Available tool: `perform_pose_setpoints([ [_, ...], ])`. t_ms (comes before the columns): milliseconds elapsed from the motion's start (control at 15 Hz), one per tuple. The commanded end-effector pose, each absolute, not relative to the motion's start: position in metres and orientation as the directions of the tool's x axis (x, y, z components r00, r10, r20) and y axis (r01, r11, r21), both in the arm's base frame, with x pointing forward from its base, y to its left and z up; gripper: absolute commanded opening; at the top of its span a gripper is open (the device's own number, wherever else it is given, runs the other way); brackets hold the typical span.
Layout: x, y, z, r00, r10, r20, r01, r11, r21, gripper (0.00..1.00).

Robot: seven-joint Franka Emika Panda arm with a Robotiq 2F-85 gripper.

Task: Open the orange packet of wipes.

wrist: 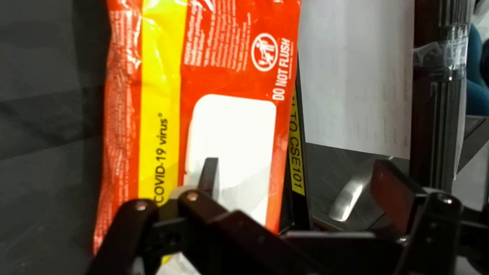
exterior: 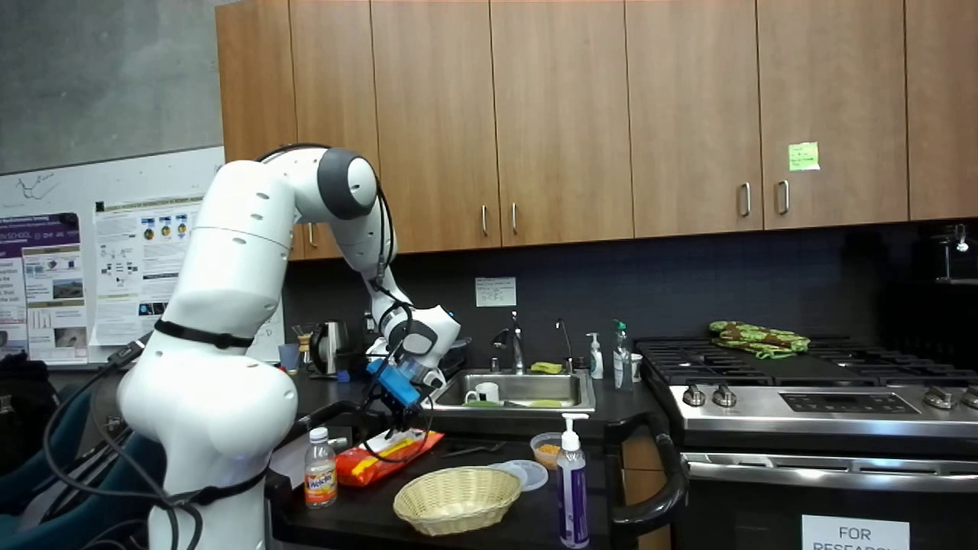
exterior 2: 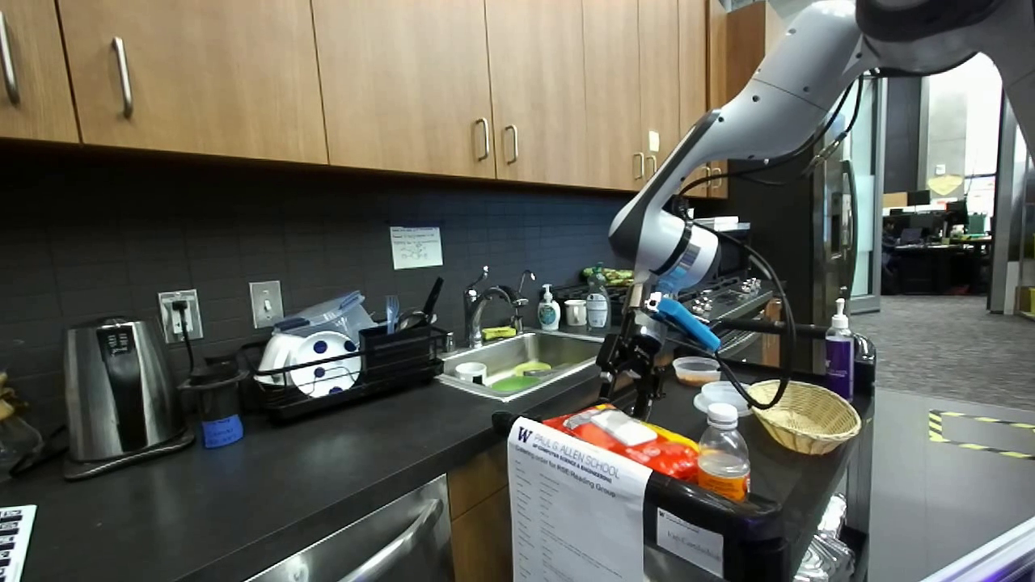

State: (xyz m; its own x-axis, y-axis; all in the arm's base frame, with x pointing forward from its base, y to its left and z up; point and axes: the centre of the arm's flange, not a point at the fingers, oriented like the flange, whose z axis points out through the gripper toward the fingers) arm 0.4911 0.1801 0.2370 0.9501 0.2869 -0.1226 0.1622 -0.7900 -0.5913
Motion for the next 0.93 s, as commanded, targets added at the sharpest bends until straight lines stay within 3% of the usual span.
perform_pose_setpoints([
  [0, 0.499, 0.174, 0.246, 0.944, 0.313, -0.105, 0.186, -0.767, -0.614, 1.00],
  [867, 0.506, 0.154, 0.220, 0.939, 0.309, -0.152, 0.156, -0.775, -0.612, 1.00],
])
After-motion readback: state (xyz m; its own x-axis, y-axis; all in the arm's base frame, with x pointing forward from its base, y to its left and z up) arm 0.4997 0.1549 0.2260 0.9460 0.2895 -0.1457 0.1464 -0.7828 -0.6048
